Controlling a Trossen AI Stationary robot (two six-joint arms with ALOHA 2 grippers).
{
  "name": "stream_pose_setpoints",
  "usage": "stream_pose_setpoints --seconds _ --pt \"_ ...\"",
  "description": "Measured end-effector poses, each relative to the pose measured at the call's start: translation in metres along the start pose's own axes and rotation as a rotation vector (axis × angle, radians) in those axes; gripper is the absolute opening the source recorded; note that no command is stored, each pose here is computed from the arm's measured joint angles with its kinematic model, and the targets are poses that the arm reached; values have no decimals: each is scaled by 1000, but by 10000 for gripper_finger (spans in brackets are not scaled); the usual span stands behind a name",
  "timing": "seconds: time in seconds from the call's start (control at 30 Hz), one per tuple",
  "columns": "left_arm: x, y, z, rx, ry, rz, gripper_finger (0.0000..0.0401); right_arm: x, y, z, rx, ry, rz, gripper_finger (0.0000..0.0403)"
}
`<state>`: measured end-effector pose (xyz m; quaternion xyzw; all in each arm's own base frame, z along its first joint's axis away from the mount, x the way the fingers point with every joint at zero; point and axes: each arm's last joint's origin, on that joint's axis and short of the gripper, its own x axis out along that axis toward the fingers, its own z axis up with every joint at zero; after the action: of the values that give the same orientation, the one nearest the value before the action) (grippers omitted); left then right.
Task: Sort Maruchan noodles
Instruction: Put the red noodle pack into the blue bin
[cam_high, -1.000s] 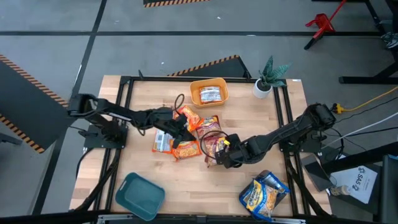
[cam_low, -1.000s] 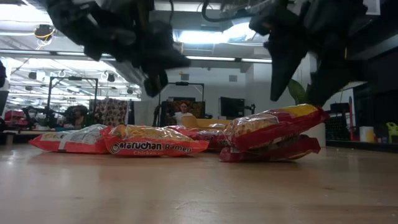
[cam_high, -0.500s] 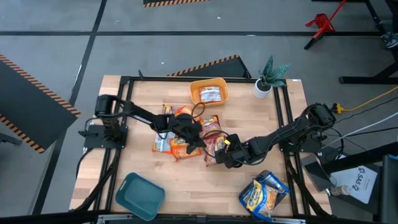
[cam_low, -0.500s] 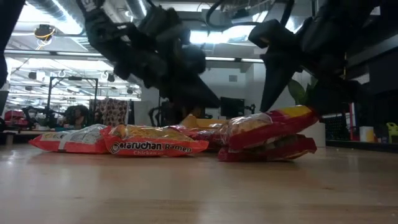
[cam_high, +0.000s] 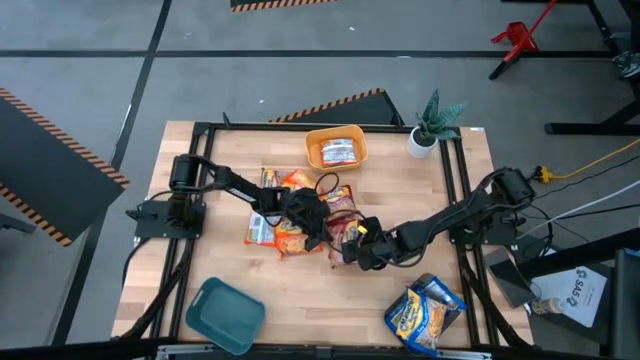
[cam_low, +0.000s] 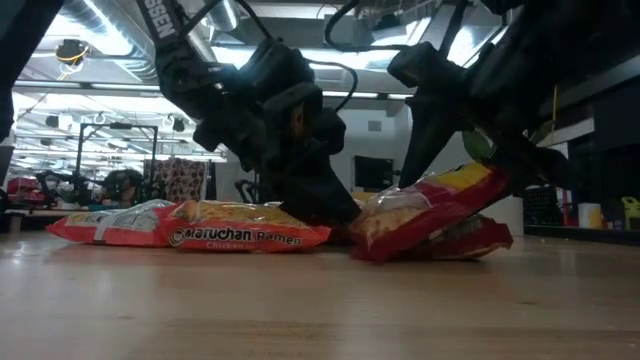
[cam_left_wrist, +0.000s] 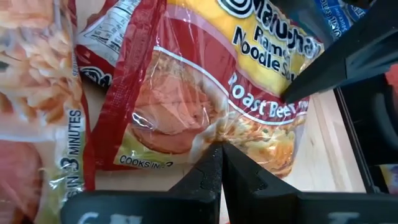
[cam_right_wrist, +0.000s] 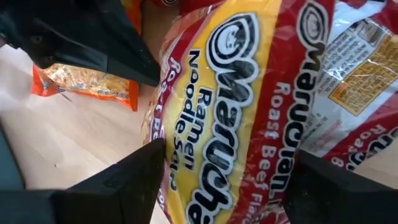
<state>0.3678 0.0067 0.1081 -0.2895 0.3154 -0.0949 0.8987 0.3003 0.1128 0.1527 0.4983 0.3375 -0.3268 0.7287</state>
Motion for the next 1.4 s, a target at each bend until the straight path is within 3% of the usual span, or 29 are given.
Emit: stream_pose_setpoints --seconds 0.13,0.43,0.6,0.77,1.0,1.4 --pt "0 0 0 -1 -4 6 0 2 2 0 1 -19 20 250" --pt "-9 -8 9 -47 -4 -69 0 1 7 0 -3 -26 57 101" --pt "-33 -21 25 -75 -19 -86 0 -5 16 2 -56 -32 69 51" --pt "-72 -40 40 -87 -21 -64 0 -15 35 4 -107 -46 131 38" --pt "-152 -76 49 -111 -46 -22 0 -29 66 10 -253 -73 218 38" --pt "-285 -139 29 -123 -464 27 0 6 168 26 -642 -13 421 38"
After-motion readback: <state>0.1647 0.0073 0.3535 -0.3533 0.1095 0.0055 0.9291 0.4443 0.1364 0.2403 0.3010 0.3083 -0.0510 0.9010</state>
